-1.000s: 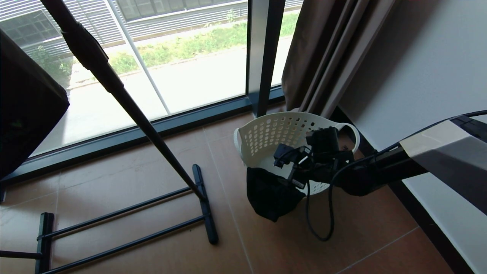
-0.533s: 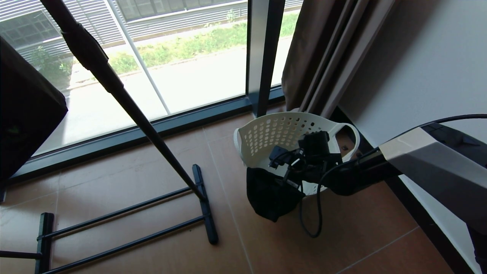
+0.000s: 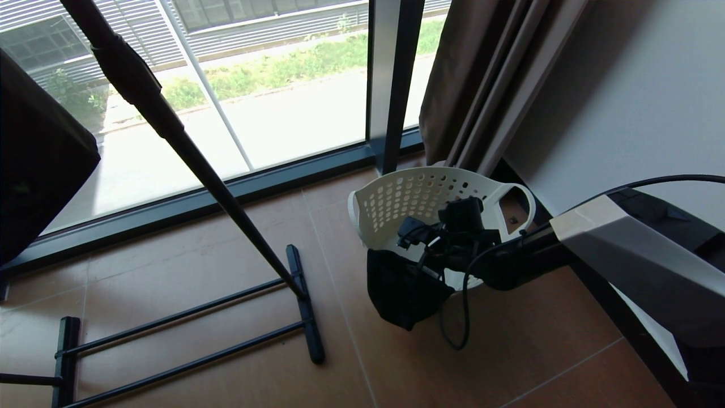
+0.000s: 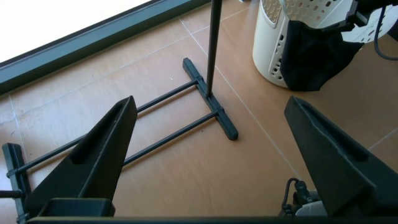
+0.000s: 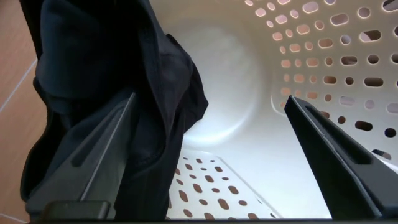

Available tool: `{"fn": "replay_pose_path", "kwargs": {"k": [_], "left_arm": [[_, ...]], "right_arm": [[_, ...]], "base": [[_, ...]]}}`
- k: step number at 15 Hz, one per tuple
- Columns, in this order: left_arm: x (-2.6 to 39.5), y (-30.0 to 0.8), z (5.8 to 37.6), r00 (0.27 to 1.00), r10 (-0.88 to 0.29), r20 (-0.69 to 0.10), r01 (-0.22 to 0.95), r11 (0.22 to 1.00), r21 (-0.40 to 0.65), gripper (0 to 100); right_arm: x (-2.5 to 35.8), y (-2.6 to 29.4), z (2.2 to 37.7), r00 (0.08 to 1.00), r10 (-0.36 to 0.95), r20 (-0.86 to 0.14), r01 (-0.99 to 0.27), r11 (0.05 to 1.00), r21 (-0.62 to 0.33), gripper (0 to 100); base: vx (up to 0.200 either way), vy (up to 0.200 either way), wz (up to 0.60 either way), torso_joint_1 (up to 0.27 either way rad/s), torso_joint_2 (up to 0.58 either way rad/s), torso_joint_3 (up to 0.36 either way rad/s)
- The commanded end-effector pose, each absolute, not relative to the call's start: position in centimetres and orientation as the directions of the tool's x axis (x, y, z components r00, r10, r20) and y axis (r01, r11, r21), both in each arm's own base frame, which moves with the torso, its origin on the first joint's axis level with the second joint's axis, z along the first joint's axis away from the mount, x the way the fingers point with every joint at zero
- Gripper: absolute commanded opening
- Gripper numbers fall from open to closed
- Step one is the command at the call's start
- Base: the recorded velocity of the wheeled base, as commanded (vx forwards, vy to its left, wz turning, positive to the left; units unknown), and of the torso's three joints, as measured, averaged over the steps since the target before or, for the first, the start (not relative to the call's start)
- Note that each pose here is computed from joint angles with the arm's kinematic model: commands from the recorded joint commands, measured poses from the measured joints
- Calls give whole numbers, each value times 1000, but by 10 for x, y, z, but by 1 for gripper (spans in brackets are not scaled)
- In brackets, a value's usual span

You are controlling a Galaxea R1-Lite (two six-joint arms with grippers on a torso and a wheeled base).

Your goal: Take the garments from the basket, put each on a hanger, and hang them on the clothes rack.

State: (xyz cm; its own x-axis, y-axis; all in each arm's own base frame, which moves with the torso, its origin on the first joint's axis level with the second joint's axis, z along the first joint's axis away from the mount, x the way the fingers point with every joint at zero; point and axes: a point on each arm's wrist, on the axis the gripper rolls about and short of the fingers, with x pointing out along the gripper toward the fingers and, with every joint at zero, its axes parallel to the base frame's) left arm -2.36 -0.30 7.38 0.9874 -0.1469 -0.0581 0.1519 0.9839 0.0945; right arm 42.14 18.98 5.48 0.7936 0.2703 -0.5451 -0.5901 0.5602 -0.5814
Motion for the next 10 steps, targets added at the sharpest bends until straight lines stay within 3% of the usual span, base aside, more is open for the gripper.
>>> {"fn": "replay_pose_path", "kwargs": {"k": [1, 10], "left_arm": [[-24, -3, 74, 987, -147, -58, 152, 984, 94, 100], [-24, -3, 74, 987, -147, -58, 152, 984, 94, 100]], "right_arm": [[426, 192, 50, 796, 270, -542, -587, 567, -578, 100], [429, 203, 41, 800, 259, -541, -573, 593, -565, 100]], "base": [[0, 0, 0, 0, 0, 0], [0, 0, 0, 0, 0, 0]]}}
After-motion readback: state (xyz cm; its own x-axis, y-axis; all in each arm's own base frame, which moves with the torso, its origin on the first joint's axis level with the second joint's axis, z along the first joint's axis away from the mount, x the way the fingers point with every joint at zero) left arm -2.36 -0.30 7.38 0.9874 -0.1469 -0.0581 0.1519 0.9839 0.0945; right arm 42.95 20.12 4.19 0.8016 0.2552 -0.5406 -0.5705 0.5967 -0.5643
